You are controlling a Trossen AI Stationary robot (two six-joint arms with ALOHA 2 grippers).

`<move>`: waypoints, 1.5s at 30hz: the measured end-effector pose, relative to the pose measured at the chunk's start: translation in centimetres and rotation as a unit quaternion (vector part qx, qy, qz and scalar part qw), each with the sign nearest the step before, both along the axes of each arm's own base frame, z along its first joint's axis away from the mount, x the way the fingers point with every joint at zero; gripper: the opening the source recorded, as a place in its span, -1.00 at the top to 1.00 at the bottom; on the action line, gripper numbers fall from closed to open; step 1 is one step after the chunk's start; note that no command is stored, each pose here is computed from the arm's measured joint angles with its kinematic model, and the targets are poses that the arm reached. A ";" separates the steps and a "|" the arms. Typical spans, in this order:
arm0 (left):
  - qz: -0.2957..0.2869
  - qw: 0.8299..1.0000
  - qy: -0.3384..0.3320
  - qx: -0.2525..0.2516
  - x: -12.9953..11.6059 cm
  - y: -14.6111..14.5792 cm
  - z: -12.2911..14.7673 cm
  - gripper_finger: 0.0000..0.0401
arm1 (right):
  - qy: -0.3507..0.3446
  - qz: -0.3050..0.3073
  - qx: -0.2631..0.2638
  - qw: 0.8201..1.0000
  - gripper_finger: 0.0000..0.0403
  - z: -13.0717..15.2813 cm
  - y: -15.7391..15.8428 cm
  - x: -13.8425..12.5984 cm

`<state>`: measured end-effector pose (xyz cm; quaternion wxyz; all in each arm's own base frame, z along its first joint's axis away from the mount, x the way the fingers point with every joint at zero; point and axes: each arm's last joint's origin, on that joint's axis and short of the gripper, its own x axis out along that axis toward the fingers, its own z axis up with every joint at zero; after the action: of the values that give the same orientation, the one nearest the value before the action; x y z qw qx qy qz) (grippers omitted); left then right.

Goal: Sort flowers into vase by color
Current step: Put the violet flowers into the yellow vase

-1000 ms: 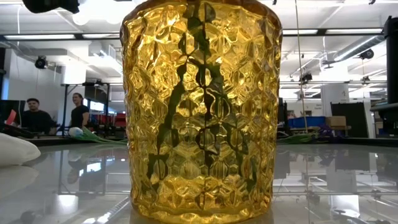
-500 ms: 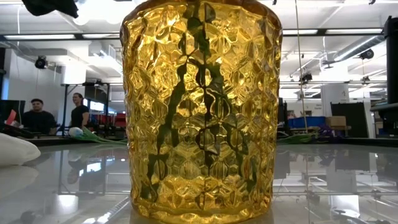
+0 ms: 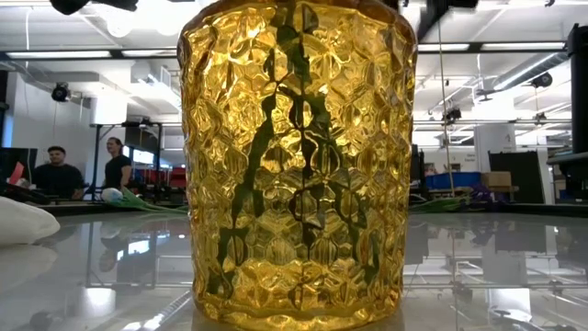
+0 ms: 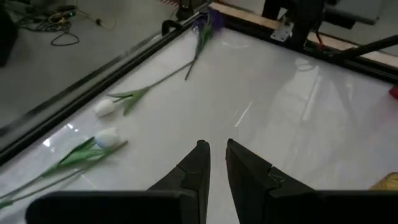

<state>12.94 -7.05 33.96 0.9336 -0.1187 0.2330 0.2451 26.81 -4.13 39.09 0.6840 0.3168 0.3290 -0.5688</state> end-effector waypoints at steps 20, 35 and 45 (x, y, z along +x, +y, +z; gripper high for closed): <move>0.113 0.988 0.007 -0.106 0.7 -0.4 -7.3 0.80 | -0.021 -0.350 0.077 0.933 -0.57 -17.1 -12.3 -3.1; 0.105 0.976 -0.018 -0.188 4.7 4.4 -8.1 0.80 | -0.057 -0.432 0.140 0.889 -0.14 -24.1 -19.4 -5.4; 0.098 0.975 -0.056 -0.191 6.5 6.6 -7.4 0.80 | -0.027 -0.417 0.147 0.897 0.17 -25.4 -20.8 -4.6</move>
<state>19.47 -0.43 26.55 0.8763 -0.3309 0.2106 0.2796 22.24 -24.98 13.74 0.3384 0.5372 0.2278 -0.7382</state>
